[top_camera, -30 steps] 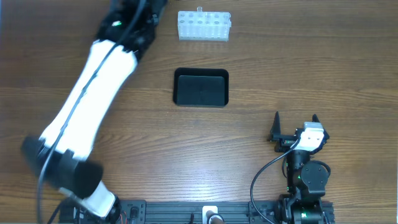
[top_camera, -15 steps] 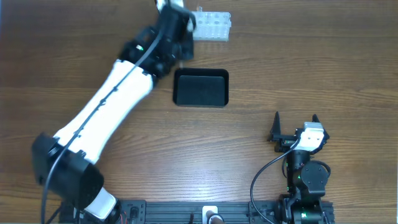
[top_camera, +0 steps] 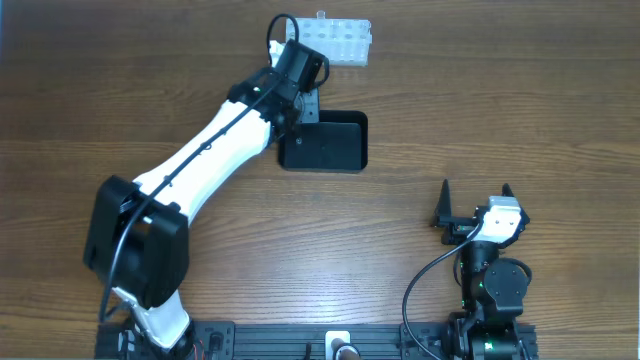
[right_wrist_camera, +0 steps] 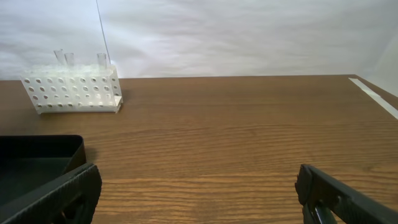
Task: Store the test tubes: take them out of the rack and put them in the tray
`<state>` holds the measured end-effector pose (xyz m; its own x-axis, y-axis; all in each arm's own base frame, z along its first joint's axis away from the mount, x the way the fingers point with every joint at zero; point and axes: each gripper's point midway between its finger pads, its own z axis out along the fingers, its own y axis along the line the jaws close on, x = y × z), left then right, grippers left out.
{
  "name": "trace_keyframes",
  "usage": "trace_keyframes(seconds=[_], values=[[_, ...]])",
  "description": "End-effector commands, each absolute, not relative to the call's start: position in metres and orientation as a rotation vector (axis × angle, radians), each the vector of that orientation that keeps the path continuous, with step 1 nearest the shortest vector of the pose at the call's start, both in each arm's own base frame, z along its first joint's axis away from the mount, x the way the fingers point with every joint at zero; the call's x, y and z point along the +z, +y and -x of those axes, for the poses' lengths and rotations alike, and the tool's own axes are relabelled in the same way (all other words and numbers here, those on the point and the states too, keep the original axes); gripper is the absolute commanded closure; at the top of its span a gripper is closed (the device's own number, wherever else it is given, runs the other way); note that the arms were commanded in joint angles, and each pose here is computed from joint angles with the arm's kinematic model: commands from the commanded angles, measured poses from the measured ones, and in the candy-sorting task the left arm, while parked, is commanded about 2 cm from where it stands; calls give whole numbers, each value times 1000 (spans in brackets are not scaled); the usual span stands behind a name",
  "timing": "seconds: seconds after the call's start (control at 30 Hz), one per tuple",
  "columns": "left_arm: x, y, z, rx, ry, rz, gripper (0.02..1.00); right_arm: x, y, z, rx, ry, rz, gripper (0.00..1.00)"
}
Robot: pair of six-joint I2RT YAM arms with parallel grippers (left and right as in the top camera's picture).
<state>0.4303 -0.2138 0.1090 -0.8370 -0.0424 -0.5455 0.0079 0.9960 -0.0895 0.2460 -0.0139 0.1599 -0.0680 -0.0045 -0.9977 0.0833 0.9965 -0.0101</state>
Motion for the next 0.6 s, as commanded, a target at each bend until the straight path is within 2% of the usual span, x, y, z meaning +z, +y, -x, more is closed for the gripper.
trace_keyframes(seconds=[0.03, 0.33, 0.6], values=[[83, -220, -426, -103, 2614, 16, 869, 158, -15, -246, -71, 1638, -65, 7], [60, -216, -419, -53, 2678, 4, 862, 158, -15, -246, -71, 1638, -65, 9], [45, -214, -417, -26, 2704, 1, 807, 158, -15, -246, -71, 1638, -65, 9]])
